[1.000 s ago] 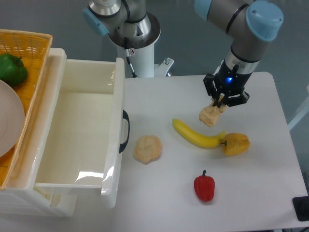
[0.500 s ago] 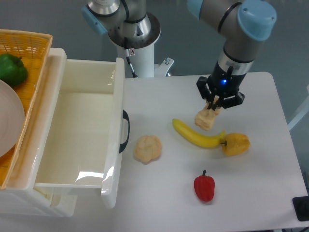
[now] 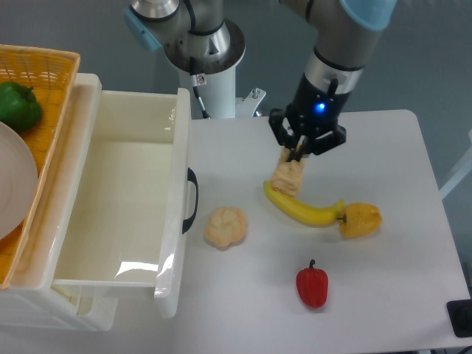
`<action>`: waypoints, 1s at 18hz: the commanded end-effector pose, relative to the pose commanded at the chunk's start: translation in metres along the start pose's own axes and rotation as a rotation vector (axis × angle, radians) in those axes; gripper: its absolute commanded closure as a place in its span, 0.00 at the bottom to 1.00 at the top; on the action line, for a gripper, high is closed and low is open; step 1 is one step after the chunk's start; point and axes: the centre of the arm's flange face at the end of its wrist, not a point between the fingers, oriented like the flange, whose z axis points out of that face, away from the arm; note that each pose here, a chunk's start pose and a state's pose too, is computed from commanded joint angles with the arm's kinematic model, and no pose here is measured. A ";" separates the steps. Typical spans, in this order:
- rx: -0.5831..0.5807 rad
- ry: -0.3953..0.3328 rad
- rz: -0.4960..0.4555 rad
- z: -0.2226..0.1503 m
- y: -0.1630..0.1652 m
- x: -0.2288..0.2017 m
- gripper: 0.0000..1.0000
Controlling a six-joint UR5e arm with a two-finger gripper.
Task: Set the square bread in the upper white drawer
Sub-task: 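Lift the square bread and carry it over the open white drawer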
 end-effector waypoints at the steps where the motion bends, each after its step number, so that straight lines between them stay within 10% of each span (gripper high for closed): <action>1: 0.008 0.003 -0.014 -0.003 -0.002 0.009 1.00; 18: 0.051 0.094 -0.140 -0.010 -0.025 0.144 0.92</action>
